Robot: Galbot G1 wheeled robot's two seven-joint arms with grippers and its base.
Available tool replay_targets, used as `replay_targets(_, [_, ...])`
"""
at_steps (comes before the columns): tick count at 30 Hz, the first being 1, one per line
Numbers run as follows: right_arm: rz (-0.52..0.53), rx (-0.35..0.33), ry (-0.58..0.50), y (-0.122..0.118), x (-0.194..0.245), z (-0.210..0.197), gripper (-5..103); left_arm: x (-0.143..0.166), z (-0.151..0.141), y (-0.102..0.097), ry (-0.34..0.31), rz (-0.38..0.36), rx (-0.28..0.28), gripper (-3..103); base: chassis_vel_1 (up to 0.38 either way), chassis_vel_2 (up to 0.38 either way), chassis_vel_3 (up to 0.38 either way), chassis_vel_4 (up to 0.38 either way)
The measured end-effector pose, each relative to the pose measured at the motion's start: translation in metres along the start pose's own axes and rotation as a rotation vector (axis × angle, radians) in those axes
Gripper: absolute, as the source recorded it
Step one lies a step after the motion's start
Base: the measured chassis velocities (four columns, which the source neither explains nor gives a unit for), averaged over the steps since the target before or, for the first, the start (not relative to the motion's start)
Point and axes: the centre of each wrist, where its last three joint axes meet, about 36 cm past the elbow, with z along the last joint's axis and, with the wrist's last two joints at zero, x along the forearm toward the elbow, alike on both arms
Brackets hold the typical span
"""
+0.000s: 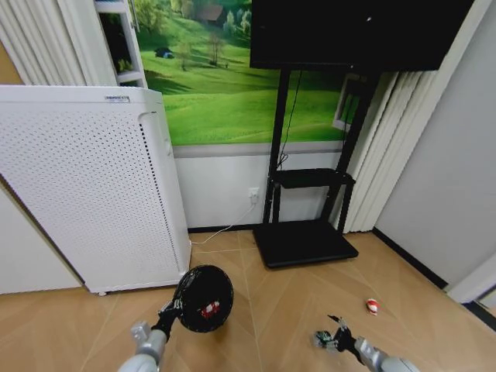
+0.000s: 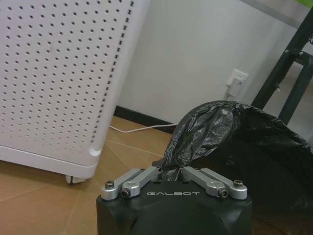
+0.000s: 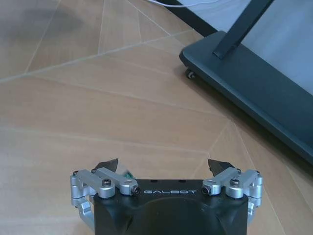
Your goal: Pick up the trash bin and place the garbage on the floor into it.
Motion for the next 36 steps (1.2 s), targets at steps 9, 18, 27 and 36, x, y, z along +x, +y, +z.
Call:
replay_targets(9, [-0.189, 0.070, 0.027, 0.007, -0.002, 0.014, 100, 0.006, 0.003, 0.005, 0.002, -0.010, -0.013, 4, -0.042, -0.074, 0.060, 0.057])
replay_targets(18, [-0.032, 0.048, 0.098, 0.009, -0.020, 0.031, 100, 0.012, 0.007, 0.009, 0.015, -0.014, -0.023, 4, 0.015, 0.016, -0.022, -0.014])
replay_targets(27, [-0.028, 0.057, 0.165, 0.007, -0.042, 0.036, 100, 0.013, 0.002, 0.013, 0.014, -0.017, -0.031, 4, 0.000, 0.000, 0.000, 0.000])
replay_targets(36, [-0.126, 0.131, 0.190, 0.013, -0.054, 0.040, 100, 0.016, -0.004, 0.018, 0.006, -0.023, -0.049, 4, 0.000, 0.000, 0.000, 0.000])
